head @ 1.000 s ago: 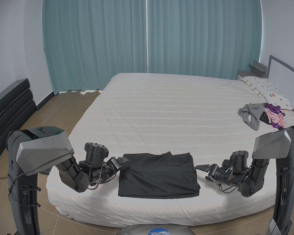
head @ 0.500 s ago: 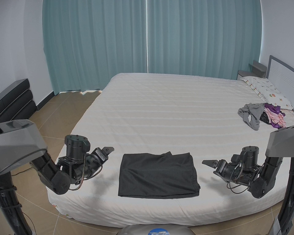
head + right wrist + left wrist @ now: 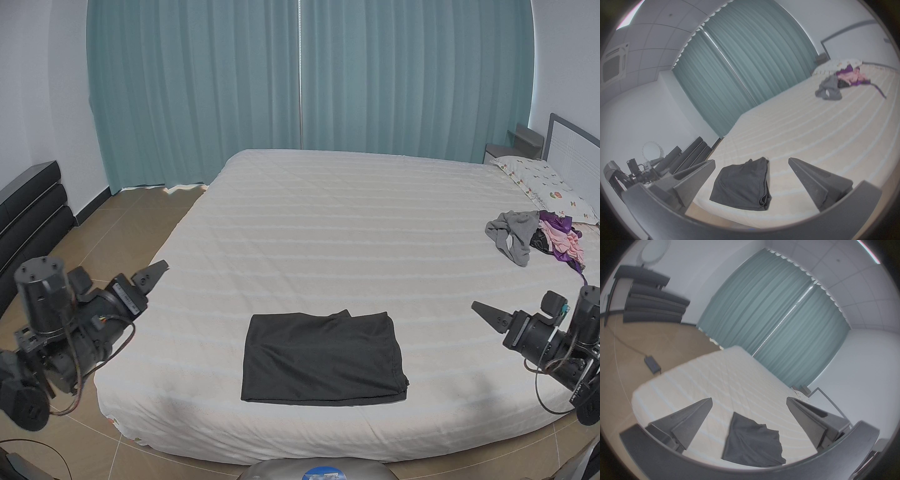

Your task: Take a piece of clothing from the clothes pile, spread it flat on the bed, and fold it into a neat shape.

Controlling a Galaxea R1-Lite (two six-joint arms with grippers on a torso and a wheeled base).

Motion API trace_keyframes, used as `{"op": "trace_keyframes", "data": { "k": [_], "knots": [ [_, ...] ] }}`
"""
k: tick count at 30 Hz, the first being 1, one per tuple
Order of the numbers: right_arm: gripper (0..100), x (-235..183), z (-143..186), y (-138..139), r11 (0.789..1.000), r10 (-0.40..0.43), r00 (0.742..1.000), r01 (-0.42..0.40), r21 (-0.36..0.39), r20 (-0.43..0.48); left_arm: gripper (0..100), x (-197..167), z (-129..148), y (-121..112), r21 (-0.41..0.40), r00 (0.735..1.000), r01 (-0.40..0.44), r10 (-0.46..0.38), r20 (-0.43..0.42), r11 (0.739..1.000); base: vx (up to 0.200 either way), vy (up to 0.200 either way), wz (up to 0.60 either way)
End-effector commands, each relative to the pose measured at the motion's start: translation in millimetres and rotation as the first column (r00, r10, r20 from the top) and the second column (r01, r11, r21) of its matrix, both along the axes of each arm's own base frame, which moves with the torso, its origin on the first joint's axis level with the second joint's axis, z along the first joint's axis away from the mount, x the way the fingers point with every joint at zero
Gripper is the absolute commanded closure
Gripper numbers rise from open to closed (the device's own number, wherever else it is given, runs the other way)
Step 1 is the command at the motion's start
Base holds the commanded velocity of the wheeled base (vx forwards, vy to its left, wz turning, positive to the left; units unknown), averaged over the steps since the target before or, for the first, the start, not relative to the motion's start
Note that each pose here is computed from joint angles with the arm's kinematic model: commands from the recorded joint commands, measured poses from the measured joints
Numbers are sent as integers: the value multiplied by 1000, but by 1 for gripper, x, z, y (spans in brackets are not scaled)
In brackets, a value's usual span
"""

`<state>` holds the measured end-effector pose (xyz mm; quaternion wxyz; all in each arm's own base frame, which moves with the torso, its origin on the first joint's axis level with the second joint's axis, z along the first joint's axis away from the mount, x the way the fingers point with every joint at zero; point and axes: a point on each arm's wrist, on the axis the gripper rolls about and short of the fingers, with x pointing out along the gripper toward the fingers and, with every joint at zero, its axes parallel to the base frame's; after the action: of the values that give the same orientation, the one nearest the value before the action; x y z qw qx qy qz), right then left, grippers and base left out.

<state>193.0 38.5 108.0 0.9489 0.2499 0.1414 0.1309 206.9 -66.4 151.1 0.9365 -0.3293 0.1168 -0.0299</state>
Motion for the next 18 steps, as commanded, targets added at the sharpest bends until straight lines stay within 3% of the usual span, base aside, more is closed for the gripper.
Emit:
{"op": "trace_keyframes", "data": {
  "k": [1, 3, 6, 11, 18],
  "knots": [
    [0, -66, 35, -20, 994, -51, 971, 72, -82, 232, 0, -87, 22, 33, 156, 969, -110, 71, 236, 982, 0, 0, 0],
    [0, -68, 36, -20, 993, -53, 970, 75, -86, 235, 0, -90, 22, 34, 161, 967, -118, 76, 244, 980, 0, 0, 0],
    [0, -102, 42, -25, 986, -43, 960, 84, -141, 275, 0, -122, 25, 46, 268, 944, -203, 116, 309, 942, 0, 0, 0],
    [0, -141, 54, -30, 981, -33, 944, 94, -172, 327, 0, -158, 27, 59, 337, 930, -242, 120, 346, 910, 0, 0, 0],
    [0, -199, 46, -36, 968, -16, 964, 82, -239, 266, 0, -203, 23, 74, 401, 916, -307, 155, 369, 863, 0, 0, 0]
  ]
}}
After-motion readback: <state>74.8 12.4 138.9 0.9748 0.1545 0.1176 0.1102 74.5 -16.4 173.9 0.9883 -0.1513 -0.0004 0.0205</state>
